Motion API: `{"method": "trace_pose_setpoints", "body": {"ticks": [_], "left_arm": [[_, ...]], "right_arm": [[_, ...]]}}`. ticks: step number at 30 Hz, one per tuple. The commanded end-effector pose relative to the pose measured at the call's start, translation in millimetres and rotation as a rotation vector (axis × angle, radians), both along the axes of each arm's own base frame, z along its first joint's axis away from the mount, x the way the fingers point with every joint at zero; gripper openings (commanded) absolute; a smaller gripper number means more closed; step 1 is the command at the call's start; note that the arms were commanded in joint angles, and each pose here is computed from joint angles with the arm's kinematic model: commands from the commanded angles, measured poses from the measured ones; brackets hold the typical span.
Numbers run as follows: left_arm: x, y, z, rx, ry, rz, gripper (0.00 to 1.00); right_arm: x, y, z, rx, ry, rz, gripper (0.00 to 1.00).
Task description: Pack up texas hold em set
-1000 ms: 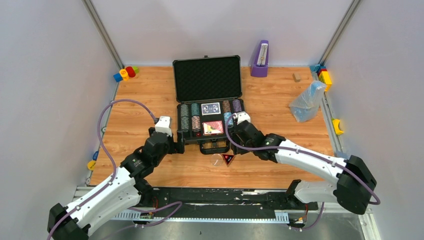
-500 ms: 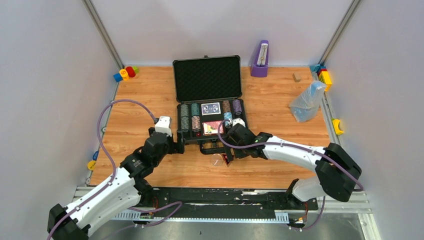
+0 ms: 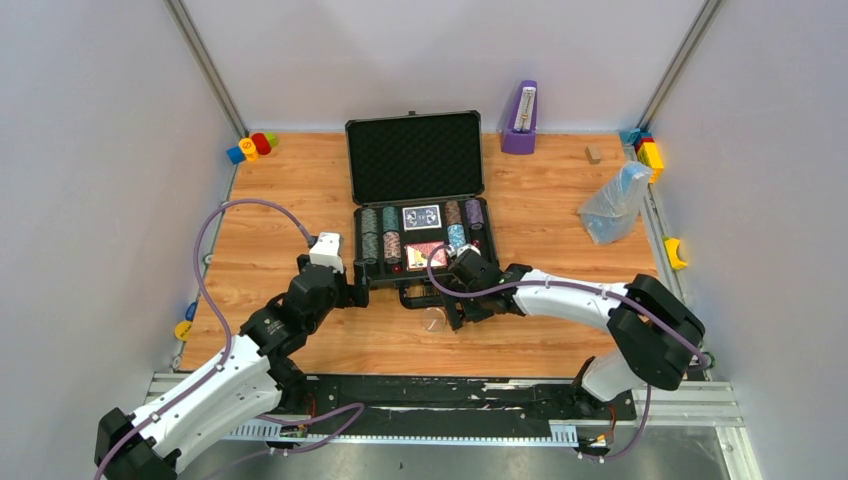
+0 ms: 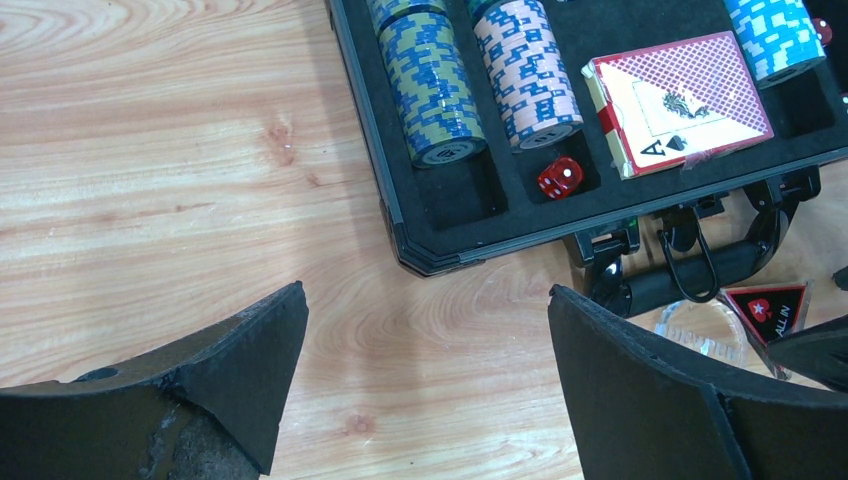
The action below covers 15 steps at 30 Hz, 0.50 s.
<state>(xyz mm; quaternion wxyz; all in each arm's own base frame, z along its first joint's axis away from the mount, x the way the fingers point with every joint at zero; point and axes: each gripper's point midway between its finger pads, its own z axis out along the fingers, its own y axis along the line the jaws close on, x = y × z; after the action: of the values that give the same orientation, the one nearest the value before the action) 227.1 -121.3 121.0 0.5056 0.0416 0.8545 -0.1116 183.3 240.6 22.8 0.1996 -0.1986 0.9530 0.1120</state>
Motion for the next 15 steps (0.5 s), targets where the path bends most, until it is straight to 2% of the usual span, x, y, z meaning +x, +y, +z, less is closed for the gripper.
{"method": "trace_pose_setpoints", "body": {"ticks": [1,8,15], "left_arm": [[4.3,-2.0,5.3,-0.021,-0.027,0.005,0.97],[2.8,-0.7,8.3,-0.030,-0.039,0.005,0.97],[2.4,-0.4,8.7,-0.035,-0.045,0.005,0.97]], "right_arm": [[5.8,19.4,10.4,0.057,-0.021,0.052,0.85],[0.3,22.1,12.1,0.040,-0.046,0.104,0.93],[-2.9,18.0,1.7,-0.013,-0.041,0.109,0.90]]}}
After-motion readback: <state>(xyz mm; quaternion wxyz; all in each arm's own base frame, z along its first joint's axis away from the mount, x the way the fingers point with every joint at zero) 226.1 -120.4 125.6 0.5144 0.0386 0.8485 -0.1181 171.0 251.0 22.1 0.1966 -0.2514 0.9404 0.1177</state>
